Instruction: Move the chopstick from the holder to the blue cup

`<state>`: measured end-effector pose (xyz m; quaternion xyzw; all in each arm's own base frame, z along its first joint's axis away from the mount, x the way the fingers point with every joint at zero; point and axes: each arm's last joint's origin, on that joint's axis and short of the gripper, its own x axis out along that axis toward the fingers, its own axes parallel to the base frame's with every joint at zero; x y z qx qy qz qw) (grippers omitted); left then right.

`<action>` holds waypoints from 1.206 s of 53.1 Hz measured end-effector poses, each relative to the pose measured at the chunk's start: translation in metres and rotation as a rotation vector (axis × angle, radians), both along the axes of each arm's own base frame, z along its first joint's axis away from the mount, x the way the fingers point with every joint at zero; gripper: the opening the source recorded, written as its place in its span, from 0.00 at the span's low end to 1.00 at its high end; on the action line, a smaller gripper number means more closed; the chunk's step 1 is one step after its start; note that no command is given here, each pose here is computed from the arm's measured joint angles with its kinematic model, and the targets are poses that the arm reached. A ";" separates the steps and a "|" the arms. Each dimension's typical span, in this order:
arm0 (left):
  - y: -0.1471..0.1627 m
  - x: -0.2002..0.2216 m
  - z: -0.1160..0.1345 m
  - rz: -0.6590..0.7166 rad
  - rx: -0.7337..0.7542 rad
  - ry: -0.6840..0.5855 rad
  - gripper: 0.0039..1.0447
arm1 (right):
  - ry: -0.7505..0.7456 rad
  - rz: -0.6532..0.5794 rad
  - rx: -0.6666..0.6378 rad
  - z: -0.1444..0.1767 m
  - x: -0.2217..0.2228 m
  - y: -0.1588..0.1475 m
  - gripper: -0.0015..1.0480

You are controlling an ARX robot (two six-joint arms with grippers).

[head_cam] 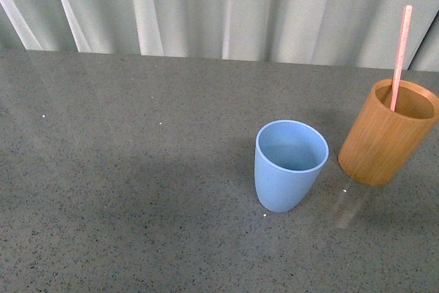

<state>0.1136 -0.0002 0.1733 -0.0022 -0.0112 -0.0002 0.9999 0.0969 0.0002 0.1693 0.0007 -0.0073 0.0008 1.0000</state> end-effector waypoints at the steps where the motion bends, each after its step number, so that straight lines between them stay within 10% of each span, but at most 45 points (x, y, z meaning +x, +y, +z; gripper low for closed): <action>1: 0.000 0.000 0.000 0.000 0.000 0.000 0.03 | 0.000 0.000 0.000 0.000 0.000 0.000 0.90; 33: 0.000 -0.017 -0.004 -0.001 -0.001 0.006 0.04 | 0.000 0.000 0.000 0.000 0.000 0.000 0.90; 60: 0.000 -0.017 -0.004 -0.001 0.000 0.006 0.92 | 0.003 -0.003 0.003 0.000 0.000 0.000 0.90; 64: 0.000 -0.017 -0.004 -0.001 0.000 0.007 0.94 | 0.191 -0.056 0.084 -0.001 0.001 -0.001 0.90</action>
